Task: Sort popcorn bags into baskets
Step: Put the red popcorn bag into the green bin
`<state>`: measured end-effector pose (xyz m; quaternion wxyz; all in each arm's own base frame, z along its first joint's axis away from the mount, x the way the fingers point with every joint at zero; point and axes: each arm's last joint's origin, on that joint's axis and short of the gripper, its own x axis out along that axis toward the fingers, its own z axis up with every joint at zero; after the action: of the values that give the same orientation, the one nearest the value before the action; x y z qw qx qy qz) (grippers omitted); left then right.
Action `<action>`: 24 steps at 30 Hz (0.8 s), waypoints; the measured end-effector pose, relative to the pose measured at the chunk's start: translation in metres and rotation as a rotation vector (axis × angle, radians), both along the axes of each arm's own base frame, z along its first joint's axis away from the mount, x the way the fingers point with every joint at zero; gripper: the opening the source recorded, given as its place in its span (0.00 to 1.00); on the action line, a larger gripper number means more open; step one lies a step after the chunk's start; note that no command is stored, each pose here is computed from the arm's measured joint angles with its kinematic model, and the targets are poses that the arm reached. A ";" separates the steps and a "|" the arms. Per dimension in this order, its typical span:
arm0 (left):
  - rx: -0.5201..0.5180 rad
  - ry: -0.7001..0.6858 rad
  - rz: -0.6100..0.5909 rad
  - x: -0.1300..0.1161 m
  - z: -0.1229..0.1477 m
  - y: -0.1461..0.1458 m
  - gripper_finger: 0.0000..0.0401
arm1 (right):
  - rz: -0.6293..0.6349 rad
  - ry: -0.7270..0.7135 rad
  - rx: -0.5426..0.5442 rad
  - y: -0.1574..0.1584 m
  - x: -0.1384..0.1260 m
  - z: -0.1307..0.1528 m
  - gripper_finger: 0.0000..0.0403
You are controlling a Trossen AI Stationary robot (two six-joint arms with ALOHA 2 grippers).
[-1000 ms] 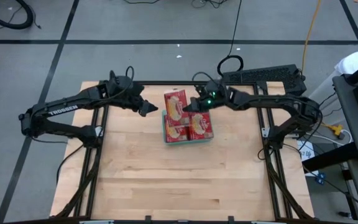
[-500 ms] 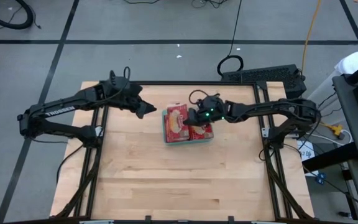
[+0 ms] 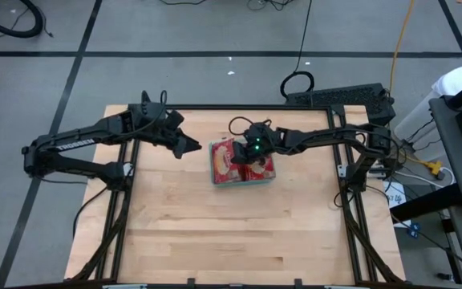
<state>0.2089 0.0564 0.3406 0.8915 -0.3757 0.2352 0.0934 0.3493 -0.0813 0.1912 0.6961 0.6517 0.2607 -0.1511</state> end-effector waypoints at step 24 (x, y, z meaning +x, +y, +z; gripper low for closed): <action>0.026 -0.065 -0.124 -0.011 0.012 -0.019 0.43 | -0.002 0.044 -0.062 -0.008 -0.011 0.009 0.29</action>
<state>0.1975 0.0372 0.3522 0.9076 -0.3516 0.2276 0.0290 0.3384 -0.0890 0.2001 0.7100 0.6265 0.2705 -0.1739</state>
